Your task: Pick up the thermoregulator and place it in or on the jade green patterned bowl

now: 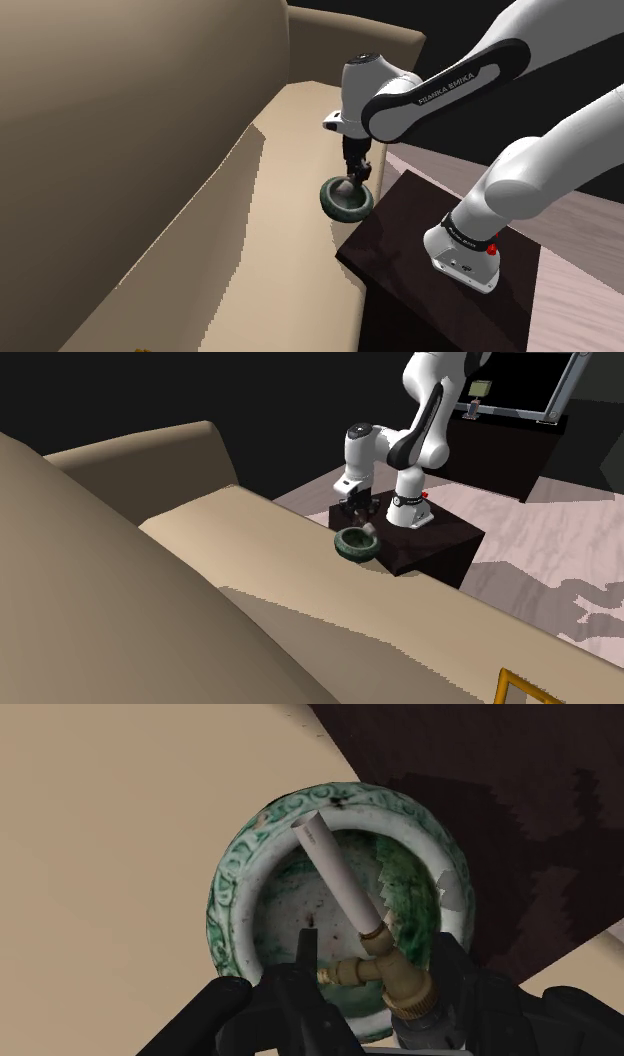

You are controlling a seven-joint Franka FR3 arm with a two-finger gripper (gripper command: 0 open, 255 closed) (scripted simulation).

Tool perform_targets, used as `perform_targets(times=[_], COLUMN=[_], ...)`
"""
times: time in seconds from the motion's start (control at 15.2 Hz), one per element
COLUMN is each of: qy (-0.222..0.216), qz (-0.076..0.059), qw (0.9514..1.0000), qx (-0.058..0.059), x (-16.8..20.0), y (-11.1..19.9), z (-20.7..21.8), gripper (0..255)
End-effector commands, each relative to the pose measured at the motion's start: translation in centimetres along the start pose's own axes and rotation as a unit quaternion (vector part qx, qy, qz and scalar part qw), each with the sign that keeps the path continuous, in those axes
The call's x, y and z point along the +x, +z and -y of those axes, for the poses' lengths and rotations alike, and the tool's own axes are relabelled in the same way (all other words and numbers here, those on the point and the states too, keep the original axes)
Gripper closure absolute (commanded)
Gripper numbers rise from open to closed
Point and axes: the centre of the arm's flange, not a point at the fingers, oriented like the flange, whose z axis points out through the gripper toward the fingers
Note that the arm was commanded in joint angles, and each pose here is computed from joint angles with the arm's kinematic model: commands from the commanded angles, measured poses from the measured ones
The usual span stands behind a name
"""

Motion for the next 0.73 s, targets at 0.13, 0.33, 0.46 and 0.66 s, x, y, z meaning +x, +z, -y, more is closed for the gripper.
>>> perform_targets(times=[0.13,0.33,0.46,0.66], qy=[0.0,0.0,0.0,0.0], qz=[0.0,0.0,0.0,0.0], qw=[1.0,1.0,1.0,1.0], qx=[0.0,0.0,0.0,0.0], x=[0.3,0.6,0.7,0.8], y=[2.1,3.6,4.7,5.2], z=[-0.2,-0.4,-0.5,-0.6], gripper=[255,255,255,255])
